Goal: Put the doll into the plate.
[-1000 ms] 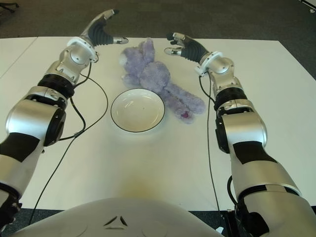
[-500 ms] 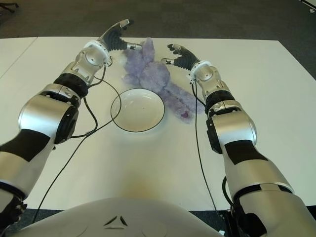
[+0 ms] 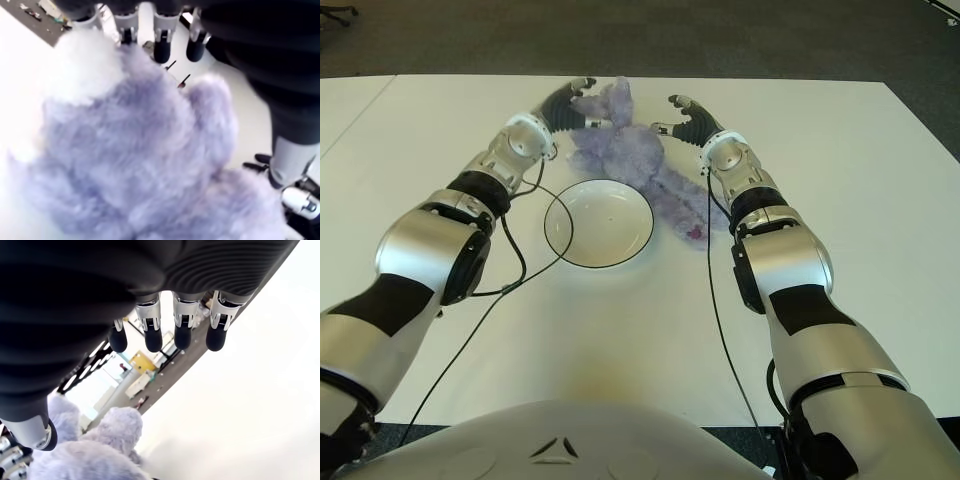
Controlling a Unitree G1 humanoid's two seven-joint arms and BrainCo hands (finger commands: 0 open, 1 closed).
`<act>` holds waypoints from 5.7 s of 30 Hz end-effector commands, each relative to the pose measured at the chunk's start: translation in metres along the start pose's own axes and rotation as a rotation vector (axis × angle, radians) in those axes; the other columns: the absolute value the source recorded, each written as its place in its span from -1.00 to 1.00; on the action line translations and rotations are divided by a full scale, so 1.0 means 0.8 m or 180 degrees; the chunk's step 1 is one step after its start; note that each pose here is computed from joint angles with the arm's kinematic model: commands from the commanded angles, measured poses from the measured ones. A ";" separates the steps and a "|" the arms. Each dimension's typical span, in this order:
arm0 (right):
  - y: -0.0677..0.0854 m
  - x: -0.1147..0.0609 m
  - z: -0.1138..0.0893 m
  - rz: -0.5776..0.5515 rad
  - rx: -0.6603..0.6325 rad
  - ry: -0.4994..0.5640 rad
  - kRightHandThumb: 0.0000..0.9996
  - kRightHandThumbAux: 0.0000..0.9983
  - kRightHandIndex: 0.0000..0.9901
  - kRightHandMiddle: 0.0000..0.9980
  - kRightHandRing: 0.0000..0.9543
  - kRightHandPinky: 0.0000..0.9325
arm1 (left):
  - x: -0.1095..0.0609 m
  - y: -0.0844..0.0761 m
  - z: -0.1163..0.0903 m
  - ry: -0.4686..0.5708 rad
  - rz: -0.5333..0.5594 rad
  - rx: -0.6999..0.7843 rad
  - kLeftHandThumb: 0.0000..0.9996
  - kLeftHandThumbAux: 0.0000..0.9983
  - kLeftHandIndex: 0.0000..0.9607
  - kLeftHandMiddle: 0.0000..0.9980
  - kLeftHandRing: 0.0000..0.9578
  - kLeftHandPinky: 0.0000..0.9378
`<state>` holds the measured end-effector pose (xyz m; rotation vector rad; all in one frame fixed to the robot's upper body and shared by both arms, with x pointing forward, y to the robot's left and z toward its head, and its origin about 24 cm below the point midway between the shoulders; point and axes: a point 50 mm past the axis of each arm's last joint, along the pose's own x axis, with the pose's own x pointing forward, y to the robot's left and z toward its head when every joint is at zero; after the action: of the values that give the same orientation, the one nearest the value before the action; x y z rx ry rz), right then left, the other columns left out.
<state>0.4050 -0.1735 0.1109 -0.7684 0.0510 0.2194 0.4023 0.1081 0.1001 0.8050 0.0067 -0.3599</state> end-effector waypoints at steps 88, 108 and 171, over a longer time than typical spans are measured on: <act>-0.052 -0.028 -0.014 0.0895 -0.0142 -0.0063 -0.61 0.04 -1.00 -1.00 -1.00 -1.00 | -0.010 -0.106 -0.019 0.0389 -0.0828 0.2938 -0.67 -0.02 -1.00 -1.00 -1.00 -1.00; 0.028 -0.037 -0.030 0.1308 -0.0510 -0.0149 -0.72 -0.14 -0.99 -1.00 -1.00 -1.00 | -0.009 -0.105 -0.017 0.0382 -0.0797 0.2850 -0.65 -0.05 -1.00 -1.00 -1.00 -1.00; 0.145 -0.038 -0.068 0.0149 -0.0189 0.1028 0.41 0.43 -0.12 0.51 0.59 0.71 | -0.006 -0.084 -0.011 0.0356 -0.0097 0.2335 0.70 0.33 -0.11 -0.05 0.24 0.30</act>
<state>0.3754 -0.1224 0.0380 -0.8256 0.1585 0.1254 0.3907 0.0712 0.0741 1.6020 -0.0872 -0.2835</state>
